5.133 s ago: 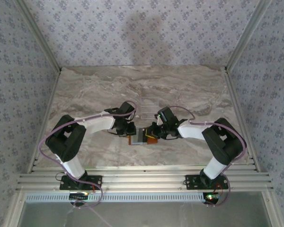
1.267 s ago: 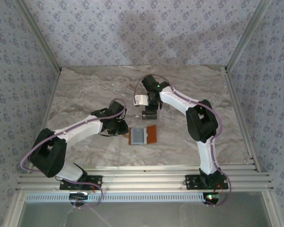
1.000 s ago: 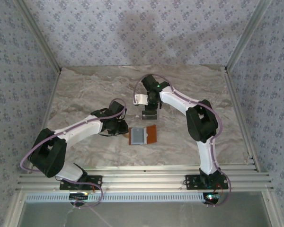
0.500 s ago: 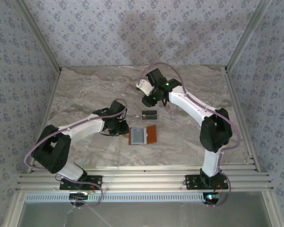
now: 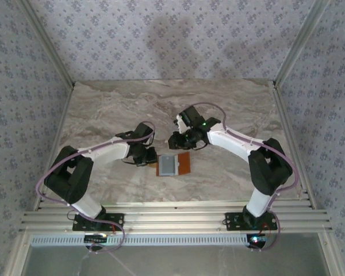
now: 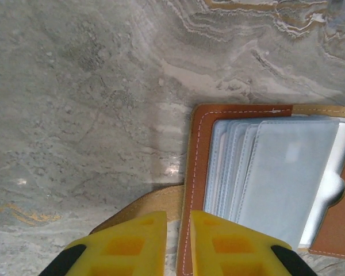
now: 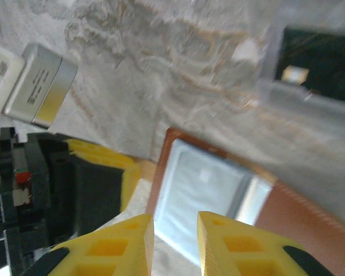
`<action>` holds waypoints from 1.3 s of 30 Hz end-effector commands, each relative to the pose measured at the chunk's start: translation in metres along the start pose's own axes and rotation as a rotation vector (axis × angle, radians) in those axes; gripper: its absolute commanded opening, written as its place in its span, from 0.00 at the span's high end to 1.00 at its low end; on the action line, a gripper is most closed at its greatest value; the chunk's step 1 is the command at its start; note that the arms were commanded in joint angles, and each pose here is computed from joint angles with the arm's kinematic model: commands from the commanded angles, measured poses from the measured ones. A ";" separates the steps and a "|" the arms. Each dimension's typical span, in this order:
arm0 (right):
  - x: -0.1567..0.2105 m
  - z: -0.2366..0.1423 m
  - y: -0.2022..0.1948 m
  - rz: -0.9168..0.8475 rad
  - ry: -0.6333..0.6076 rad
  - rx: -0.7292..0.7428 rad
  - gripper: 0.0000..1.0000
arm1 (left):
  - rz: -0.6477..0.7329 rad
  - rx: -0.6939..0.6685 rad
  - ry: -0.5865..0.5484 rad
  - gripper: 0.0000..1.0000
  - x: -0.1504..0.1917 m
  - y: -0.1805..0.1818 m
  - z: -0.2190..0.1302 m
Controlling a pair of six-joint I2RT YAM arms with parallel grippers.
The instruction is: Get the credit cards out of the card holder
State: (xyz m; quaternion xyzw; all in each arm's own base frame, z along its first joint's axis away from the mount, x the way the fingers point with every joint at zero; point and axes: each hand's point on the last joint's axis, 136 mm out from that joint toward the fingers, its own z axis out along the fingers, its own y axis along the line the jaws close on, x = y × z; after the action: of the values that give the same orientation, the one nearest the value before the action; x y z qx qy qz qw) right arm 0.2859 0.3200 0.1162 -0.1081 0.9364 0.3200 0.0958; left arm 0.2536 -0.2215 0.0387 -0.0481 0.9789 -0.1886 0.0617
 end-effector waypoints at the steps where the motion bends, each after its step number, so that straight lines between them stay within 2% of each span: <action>1: 0.009 0.012 0.021 0.115 0.033 -0.094 0.73 | 0.001 0.000 0.024 0.82 0.003 0.006 0.008; 7: 0.021 0.041 0.027 0.128 0.091 -0.090 0.72 | -0.010 -0.017 0.038 0.83 0.007 0.018 0.014; 20: 0.040 0.079 0.007 0.166 0.175 -0.031 0.69 | -0.012 -0.028 0.054 0.84 0.011 0.025 0.018; 29: 0.053 0.077 -0.017 0.169 0.196 0.084 0.66 | -0.010 -0.032 0.056 0.84 0.011 0.025 0.017; 39: 0.060 0.052 -0.041 0.102 0.197 0.325 0.60 | -0.006 -0.033 0.056 0.84 0.010 0.024 0.015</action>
State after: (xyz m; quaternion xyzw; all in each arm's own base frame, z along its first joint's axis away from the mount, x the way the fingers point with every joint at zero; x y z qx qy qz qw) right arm 0.2511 0.3428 0.0401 -0.0706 0.9683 0.2397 0.0031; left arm 0.2489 -0.2103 0.0201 -0.0521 0.9806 -0.1832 0.0463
